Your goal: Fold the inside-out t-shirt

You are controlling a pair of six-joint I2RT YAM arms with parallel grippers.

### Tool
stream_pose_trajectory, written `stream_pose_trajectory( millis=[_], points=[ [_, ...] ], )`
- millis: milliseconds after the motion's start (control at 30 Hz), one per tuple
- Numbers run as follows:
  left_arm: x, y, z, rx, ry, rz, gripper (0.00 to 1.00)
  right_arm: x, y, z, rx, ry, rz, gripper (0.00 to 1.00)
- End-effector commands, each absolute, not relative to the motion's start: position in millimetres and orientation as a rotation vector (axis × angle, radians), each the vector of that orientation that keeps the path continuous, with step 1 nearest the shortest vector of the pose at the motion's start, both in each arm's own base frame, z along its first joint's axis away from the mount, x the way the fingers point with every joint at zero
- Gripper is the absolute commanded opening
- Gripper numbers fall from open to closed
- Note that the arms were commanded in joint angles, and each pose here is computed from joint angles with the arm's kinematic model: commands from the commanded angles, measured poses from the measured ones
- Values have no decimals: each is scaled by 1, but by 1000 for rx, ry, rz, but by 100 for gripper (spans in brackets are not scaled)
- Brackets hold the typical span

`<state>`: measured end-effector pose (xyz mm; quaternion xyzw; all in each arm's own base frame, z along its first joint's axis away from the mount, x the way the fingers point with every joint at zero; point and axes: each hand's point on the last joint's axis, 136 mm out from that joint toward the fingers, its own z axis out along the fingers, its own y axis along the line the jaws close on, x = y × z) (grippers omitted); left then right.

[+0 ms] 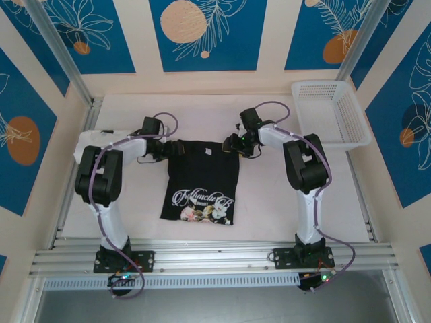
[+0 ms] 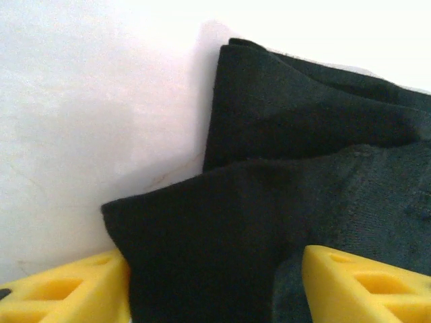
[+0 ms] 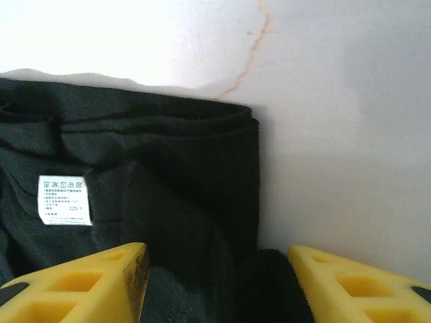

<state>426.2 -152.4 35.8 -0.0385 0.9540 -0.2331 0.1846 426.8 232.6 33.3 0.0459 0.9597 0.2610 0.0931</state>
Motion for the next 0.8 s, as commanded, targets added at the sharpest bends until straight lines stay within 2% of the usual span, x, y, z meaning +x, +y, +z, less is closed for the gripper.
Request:
stream_pose_trajectory(
  millis=[0, 167, 500, 567, 767],
  points=[
    [424, -165, 27, -84, 2718, -754, 58, 426, 245, 35, 135, 2868, 826, 55],
    [426, -171, 27, -86, 2707, -810, 46, 427, 249, 34, 131, 2890, 836, 48],
    [425, -176, 26, -80, 2708, -855, 31, 429, 255, 20, 117, 2968, 798, 44],
    [425, -178, 24, -80, 2709, -867, 28, 430, 257, 19, 108, 2970, 797, 40],
    [428, -180, 22, -85, 2707, -887, 15, 437, 262, 23, 83, 2937, 828, 18]
  ],
)
